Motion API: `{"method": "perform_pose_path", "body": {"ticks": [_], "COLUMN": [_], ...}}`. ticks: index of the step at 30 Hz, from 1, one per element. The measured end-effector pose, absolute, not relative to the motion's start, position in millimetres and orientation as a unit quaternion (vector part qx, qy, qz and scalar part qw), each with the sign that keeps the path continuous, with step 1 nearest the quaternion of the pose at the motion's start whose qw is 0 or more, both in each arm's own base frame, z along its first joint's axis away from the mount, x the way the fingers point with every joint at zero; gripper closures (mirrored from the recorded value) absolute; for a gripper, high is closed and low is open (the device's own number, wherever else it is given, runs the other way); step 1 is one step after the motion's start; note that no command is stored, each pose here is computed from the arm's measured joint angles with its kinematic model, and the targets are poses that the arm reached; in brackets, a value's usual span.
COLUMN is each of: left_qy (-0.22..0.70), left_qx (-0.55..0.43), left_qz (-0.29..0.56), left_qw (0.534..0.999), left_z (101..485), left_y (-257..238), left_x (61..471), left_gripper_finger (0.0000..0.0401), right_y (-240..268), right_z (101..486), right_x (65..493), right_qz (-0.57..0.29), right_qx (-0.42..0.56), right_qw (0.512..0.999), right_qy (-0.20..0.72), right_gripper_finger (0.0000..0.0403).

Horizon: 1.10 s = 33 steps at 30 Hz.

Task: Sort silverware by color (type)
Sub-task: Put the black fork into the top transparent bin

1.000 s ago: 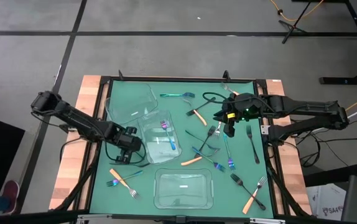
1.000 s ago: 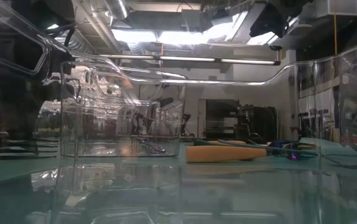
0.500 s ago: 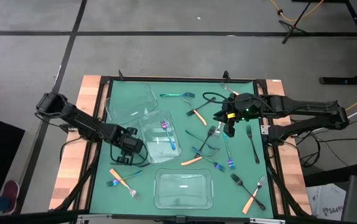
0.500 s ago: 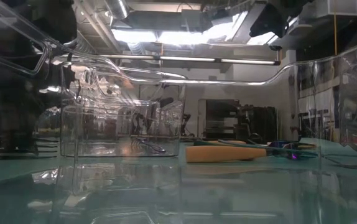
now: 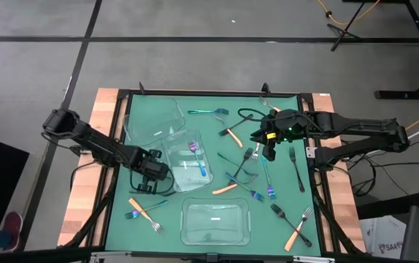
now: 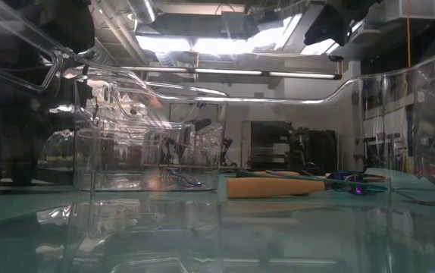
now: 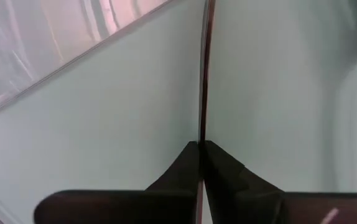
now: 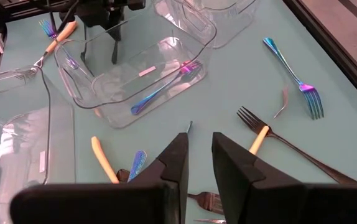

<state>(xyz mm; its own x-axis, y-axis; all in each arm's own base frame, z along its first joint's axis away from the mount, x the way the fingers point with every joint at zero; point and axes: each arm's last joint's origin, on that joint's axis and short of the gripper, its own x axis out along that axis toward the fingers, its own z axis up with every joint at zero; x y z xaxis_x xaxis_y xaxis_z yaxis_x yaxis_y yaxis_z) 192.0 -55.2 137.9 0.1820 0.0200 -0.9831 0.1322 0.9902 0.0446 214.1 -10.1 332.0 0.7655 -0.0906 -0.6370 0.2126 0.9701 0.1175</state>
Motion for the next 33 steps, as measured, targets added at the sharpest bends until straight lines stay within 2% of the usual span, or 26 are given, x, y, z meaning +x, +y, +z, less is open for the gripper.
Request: {"method": "perform_pose_path", "body": {"ticks": [7, 22, 33], "left_qy": [0.645, 0.639, 0.578], "left_qx": [0.061, 0.076, 0.094], "left_qz": [-0.042, -0.055, 0.062], "left_qw": [0.761, 0.763, 0.808], "left_z": [165, 248, 293], "left_y": [-61, -76, -45], "left_x": [204, 221, 240], "left_gripper_finger": [0.0397, 0.0399, 0.0397], "right_y": [-10, -10, -10], "right_z": [332, 332, 332], "right_x": [214, 214, 214], "right_qz": [-0.081, -0.081, -0.081], "right_qx": [0.092, 0.092, 0.092], "right_qw": [0.935, 0.935, 0.935], "right_qy": [0.333, 0.333, 0.333], "right_gripper_finger": [0.0339, 0.0339, 0.0339]}}
